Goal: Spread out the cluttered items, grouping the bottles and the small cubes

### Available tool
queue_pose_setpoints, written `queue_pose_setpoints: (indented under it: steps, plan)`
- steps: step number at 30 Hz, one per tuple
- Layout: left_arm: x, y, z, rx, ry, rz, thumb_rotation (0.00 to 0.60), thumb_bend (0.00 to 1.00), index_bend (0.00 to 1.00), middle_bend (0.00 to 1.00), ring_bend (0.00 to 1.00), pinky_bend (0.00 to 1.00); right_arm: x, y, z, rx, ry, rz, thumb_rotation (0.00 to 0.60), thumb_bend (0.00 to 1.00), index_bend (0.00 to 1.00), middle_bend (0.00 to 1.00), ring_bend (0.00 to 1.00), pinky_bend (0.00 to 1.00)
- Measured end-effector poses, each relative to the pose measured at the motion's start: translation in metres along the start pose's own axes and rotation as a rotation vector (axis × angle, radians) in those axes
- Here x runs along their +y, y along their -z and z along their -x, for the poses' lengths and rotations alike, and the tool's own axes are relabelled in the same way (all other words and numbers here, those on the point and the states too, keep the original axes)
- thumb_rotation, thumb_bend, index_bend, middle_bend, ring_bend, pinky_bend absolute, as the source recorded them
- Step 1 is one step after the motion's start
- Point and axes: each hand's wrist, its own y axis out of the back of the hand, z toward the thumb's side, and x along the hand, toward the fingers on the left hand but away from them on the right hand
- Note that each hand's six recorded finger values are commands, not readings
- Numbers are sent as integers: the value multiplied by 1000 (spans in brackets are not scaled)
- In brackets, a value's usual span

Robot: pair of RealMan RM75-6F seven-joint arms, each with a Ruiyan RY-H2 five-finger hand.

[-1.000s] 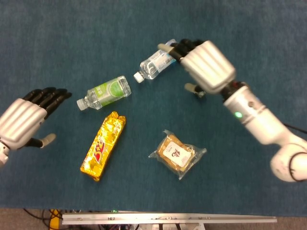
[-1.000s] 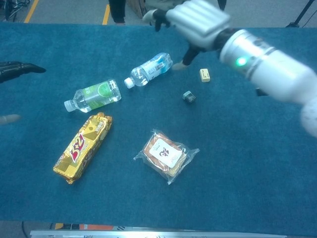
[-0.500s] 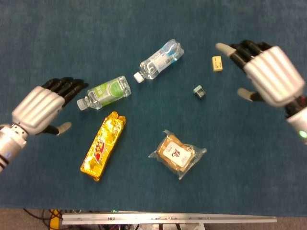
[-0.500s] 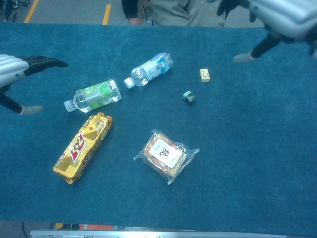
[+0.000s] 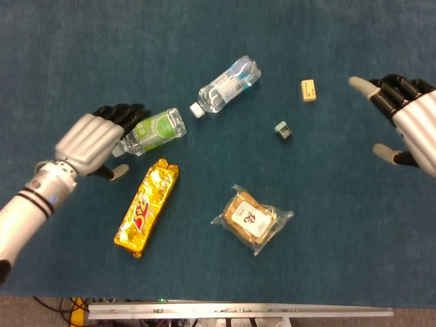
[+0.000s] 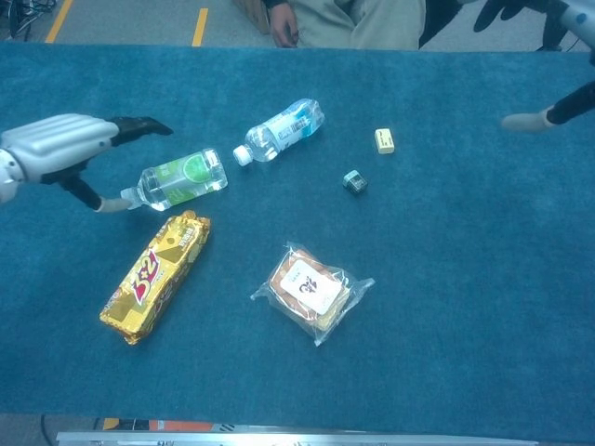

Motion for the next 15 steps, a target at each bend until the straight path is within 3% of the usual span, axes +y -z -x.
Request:
queue_pose_setpoints:
  steps: [15]
  plan:
    - [-20, -31, -62, 52, 14, 68, 600, 259, 0, 37, 67, 158, -5, 18, -9, -29, -7, 34, 600, 8, 152, 324, 269, 464]
